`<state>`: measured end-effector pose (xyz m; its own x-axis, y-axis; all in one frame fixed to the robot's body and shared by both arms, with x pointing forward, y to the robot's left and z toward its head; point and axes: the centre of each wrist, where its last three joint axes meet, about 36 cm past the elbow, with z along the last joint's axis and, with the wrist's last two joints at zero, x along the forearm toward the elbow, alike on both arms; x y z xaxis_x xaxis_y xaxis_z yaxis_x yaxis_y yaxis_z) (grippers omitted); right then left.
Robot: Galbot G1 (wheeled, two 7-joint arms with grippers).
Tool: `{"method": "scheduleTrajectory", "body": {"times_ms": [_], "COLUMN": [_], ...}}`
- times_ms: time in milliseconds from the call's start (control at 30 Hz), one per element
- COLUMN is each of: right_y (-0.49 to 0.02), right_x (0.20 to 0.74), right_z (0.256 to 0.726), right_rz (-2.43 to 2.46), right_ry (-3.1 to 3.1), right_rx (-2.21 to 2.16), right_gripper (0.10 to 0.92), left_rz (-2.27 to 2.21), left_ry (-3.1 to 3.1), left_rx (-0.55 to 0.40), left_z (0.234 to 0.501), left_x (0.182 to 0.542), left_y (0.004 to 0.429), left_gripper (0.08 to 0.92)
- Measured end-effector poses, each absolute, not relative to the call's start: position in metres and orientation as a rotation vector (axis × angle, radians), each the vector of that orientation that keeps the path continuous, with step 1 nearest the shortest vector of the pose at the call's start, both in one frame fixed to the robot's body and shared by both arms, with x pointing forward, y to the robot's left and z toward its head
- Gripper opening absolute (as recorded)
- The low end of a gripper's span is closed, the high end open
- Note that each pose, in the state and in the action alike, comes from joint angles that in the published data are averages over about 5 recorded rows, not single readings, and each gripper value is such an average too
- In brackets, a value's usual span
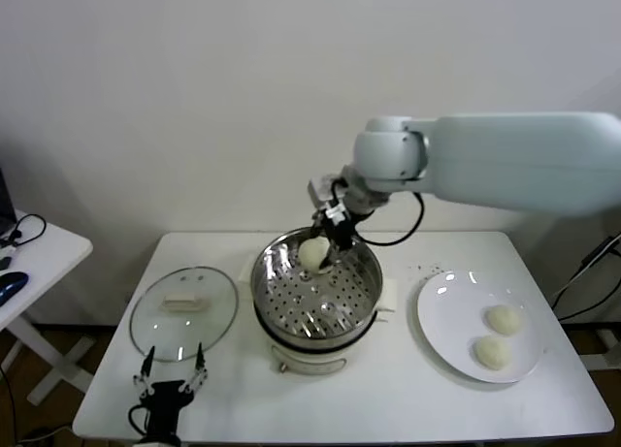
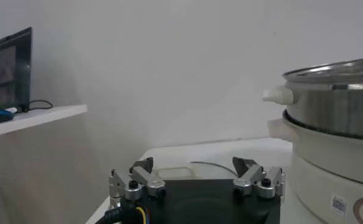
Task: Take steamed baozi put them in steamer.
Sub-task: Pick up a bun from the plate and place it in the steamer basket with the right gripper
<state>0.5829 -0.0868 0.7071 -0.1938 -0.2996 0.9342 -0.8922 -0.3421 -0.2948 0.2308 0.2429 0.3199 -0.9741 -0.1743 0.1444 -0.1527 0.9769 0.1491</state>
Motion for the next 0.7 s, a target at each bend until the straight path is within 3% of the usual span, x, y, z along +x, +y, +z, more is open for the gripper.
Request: {"method": "scheduleTrajectory", "body": {"times_ms": [700], "right_y": [-0.026], "right_x": [0.610], "right_z": [0.591], "right_rz": [1.607], "right_ry": [-1.385], "right_rx": [1.543], "right_gripper": [0.604], "left_rz": [-0.209], "left_ry": [-2.966], "left_rx": [0.254], "left_z": [0.317], "left_x": [0.230], "left_y": [0.245], "left_gripper": [0.823]}}
